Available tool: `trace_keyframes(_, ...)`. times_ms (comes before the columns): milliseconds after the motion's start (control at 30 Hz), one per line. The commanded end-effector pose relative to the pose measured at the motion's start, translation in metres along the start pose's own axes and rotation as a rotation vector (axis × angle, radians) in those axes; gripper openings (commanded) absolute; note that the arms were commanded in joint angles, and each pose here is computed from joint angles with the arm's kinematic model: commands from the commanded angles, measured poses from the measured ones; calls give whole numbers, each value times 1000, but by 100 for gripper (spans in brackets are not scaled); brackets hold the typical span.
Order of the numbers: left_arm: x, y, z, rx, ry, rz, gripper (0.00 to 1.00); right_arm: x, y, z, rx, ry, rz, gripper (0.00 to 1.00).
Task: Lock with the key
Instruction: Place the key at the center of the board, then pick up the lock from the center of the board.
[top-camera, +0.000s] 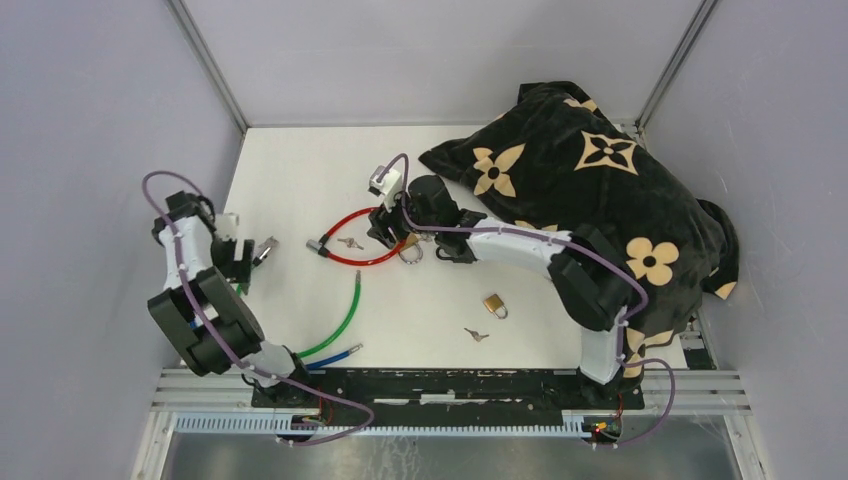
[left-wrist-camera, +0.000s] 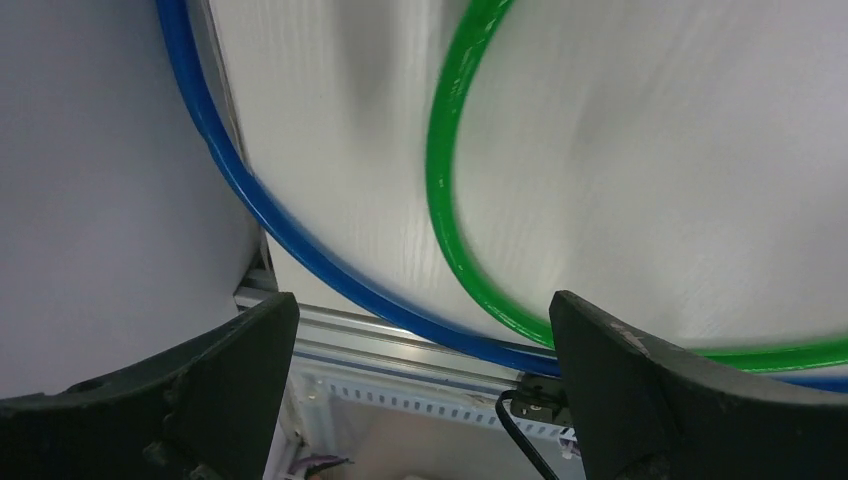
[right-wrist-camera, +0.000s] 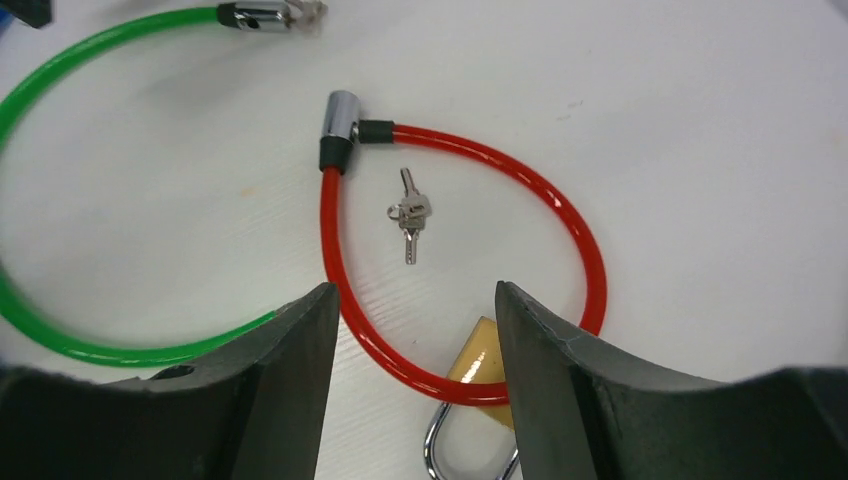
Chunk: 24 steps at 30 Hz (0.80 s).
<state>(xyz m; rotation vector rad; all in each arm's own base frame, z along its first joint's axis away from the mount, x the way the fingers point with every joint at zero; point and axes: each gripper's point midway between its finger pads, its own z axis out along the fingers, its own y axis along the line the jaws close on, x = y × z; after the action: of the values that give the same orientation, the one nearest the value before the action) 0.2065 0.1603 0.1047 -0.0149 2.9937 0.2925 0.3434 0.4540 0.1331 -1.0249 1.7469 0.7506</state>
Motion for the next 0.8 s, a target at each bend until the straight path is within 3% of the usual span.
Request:
trace_keyframes(0,32,13,38,64,100,-148,100,-26,9,-40,29,-15,-128,64)
trace_keyframes(167,50,-12,67,190,123,-172,94,-23,23,-66,18,4,-158,64)
trace_keyframes(367,63,-12,92,197,170,-183,63,-23,28,-87,34,-2,-173,64)
trace_keyframes(600,78,-18,114,204,232,-173,65,-17,22,-110,92,-2,-191,64)
trace_keyframes(667,77,-20,115,218,230,-176,48,-18,20,-116,103,-2,-200,64)
trace_keyframes(767,70,-16,110,211,199,-175,6,-21,20,-124,117,-12,-208,64)
